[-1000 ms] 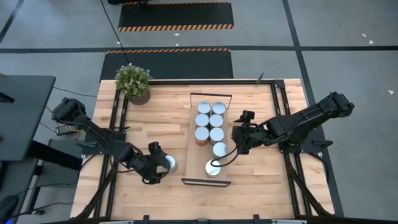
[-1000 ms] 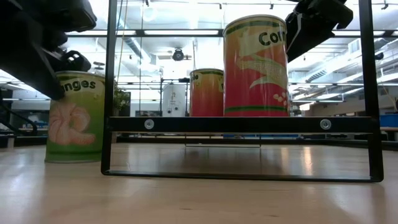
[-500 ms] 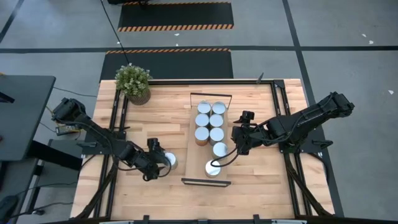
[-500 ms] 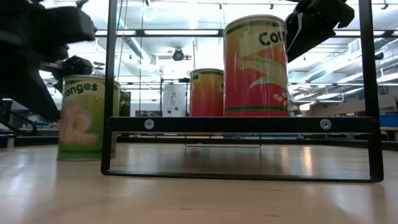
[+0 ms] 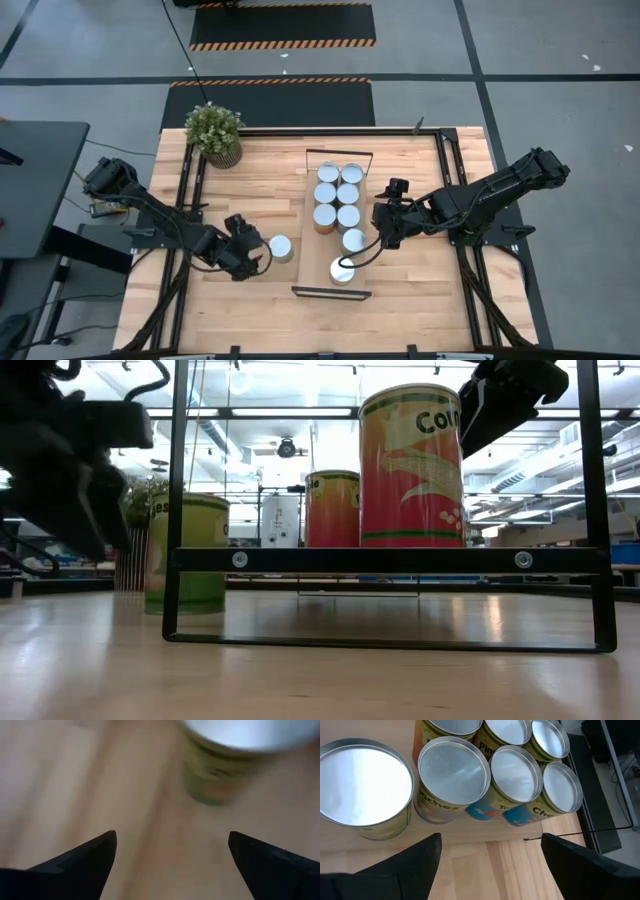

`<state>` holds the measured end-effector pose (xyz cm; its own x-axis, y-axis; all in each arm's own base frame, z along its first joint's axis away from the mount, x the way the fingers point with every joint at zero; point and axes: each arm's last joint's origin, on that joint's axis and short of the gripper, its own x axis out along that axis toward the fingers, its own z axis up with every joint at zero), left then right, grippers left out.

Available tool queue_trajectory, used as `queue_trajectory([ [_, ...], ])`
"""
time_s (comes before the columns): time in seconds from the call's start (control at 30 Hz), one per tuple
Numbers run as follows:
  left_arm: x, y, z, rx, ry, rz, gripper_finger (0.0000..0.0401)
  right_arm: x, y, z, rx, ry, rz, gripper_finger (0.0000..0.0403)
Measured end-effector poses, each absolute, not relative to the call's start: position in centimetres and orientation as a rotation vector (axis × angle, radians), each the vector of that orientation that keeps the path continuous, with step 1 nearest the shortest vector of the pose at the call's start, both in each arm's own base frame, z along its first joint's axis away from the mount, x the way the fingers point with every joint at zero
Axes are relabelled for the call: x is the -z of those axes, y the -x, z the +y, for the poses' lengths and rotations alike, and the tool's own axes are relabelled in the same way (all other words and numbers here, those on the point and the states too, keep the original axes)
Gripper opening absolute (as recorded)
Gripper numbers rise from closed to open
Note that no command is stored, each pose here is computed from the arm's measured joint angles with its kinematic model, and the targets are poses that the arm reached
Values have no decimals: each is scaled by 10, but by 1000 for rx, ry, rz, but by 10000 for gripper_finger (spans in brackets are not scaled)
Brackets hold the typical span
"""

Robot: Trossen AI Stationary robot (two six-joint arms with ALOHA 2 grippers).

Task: Pick and place cans onto a shelf
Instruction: Put the canned oranges on the shelf

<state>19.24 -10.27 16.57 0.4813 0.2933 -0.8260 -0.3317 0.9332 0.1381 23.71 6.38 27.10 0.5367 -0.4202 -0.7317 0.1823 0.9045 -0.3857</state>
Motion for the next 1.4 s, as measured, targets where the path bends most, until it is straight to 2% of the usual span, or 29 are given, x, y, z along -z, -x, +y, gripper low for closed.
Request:
queue_trajectory([
  [0.23,-170,-203,-118,-258,208,913,389,-272,-238,64,363,272,929,349],
  [0.43,-163,-209,-114,-391,257,854,389,-272,-238,64,360,273,928,349],
  [0.63,-158,-222,-121,-355,287,798,389,-272,-238,65,359,272,927,349],
  [0.87,-148,-229,-119,-465,293,722,389,-272,-239,65,350,265,922,349],
  [1.13,-149,-232,-119,-481,252,667,388,-272,-239,65,348,267,918,349],
  [1.23,-149,-232,-119,-484,246,665,376,-272,-239,65,348,267,919,349],
  [1.4,-151,-231,-118,-484,223,661,334,-272,-239,65,348,265,918,349],
])
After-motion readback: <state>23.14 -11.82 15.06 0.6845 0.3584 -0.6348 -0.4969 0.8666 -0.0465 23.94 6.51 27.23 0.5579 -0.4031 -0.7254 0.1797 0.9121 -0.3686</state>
